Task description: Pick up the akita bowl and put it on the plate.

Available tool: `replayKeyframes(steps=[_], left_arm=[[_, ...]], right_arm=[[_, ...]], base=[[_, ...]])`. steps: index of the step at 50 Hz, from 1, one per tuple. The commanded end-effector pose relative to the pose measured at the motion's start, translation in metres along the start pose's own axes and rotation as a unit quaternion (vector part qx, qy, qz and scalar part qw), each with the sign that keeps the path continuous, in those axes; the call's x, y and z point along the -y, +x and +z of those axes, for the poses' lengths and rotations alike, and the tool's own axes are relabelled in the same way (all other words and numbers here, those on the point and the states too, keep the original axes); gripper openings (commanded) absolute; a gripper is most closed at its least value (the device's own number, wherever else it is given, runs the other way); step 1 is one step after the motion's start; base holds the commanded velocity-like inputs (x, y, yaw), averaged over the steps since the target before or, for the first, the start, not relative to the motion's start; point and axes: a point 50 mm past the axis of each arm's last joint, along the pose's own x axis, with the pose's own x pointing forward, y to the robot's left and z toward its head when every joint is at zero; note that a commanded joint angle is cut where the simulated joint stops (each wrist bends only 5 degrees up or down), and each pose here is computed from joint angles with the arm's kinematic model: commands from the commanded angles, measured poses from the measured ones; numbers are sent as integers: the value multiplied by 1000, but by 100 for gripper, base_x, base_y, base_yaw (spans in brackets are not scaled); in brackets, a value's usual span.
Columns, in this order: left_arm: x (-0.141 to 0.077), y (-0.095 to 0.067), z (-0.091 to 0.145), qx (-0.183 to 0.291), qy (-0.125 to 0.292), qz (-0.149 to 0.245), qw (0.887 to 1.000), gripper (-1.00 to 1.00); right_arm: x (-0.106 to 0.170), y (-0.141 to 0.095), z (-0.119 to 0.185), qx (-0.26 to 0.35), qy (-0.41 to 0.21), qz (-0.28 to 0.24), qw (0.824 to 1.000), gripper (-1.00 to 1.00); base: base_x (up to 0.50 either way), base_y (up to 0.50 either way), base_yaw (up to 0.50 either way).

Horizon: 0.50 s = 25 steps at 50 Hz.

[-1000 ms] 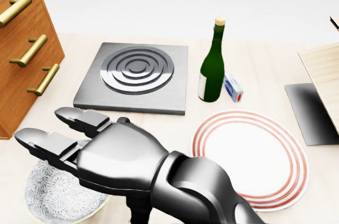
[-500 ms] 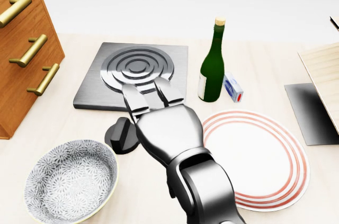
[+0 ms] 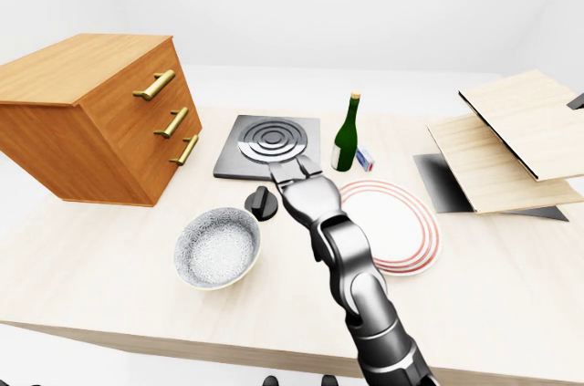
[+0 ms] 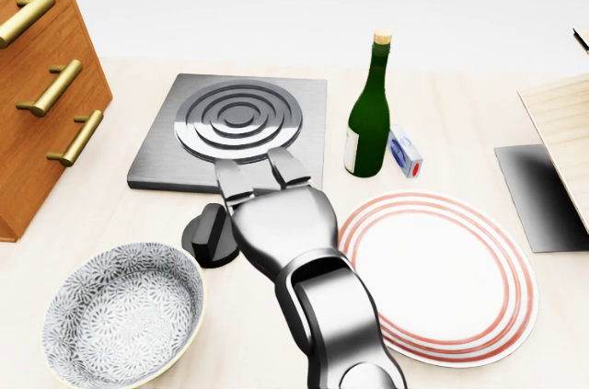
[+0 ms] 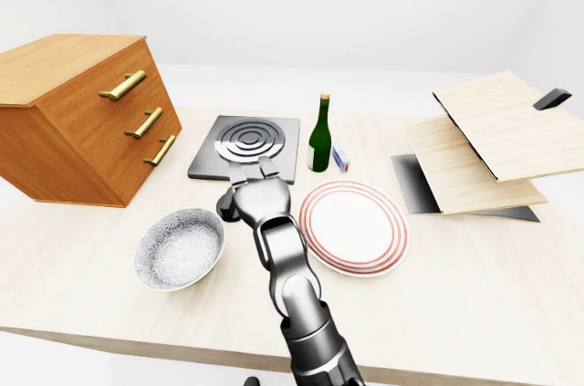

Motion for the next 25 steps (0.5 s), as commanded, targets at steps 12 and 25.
replayKeyframes(steps=[12,25], left_arm=[[1,-1,0,-1,-3,-2,1000,100],[2,-2,0,-2,-4,-3,1000,100]], right_arm=[[-5,8,7,4,-14,19,1000,100],[-2,10,19,42,-29,18,999,100]], base=[[0,0,0],[0,0,0]])
